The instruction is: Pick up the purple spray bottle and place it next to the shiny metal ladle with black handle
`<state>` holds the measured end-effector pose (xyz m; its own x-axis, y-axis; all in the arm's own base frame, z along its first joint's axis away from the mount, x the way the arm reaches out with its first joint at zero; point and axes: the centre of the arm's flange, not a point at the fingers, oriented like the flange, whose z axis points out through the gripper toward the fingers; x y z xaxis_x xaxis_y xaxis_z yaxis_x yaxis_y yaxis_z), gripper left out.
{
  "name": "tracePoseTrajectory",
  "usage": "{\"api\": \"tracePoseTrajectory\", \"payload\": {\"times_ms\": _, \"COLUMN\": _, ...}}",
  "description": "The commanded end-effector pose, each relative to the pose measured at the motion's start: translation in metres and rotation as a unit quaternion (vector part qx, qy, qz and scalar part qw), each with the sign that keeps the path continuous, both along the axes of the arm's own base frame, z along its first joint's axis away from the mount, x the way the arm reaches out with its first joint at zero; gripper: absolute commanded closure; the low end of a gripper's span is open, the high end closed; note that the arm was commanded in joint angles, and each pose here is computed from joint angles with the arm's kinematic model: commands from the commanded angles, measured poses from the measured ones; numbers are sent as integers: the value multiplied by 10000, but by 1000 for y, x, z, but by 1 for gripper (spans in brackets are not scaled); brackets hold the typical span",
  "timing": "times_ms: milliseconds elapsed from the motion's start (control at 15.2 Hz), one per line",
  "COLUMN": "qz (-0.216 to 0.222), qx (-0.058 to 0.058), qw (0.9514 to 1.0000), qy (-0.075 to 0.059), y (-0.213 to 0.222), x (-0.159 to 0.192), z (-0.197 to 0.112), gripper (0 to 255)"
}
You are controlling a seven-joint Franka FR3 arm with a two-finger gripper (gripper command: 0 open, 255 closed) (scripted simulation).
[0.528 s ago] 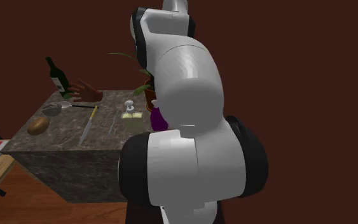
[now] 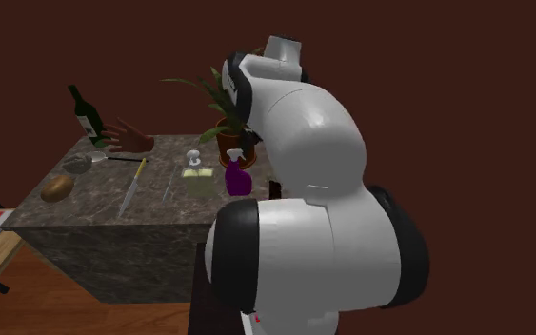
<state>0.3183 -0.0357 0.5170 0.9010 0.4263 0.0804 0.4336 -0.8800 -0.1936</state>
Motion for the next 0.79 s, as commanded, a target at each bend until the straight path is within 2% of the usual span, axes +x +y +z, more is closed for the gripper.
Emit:
{"api": "tracePoseTrajectory", "payload": {"times_ms": 0, "qz": 620, "qx": 171, "qw": 9975, "qy": -298, "y": -9, "x": 7, "z": -25, "gripper": 0}}
{"api": "tracePoseTrajectory", "payload": {"times_ms": 132, "qz": 1190, "qx": 344, "qw": 9907, "qy": -559, "y": -16, "x": 17, "z": -49, "gripper": 0}}
{"api": "tracePoseTrajectory", "payload": {"times_ms": 198, "qz": 1473, "qx": 431, "qw": 9857, "qy": -689, "y": -18, "x": 22, "z": -61, "gripper": 0}}
{"api": "tracePoseTrajectory", "payload": {"times_ms": 330, "qz": 2035, "qx": 602, "qw": 9726, "qy": -946, "y": -22, "x": 35, "z": -85, "gripper": 0}}
{"api": "tracePoseTrajectory", "payload": {"times_ms": 396, "qz": 2312, "qx": 686, "qw": 9645, "qy": -1073, "y": -23, "x": 42, "z": -97, "gripper": 0}}
{"api": "tracePoseTrajectory", "payload": {"times_ms": 528, "qz": 2860, "qx": 853, "qw": 9452, "qy": -1323, "y": -23, "x": 58, "z": -119, "gripper": 0}}
{"api": "tracePoseTrajectory", "payload": {"times_ms": 594, "qz": 3129, "qx": 935, "qw": 9340, "qy": -1446, "y": -22, "x": 66, "z": -130, "gripper": 0}}
{"api": "tracePoseTrajectory", "payload": {"times_ms": 726, "qz": 3657, "qx": 1097, "qw": 9087, "qy": -1688, "y": -18, "x": 82, "z": -152, "gripper": 0}}
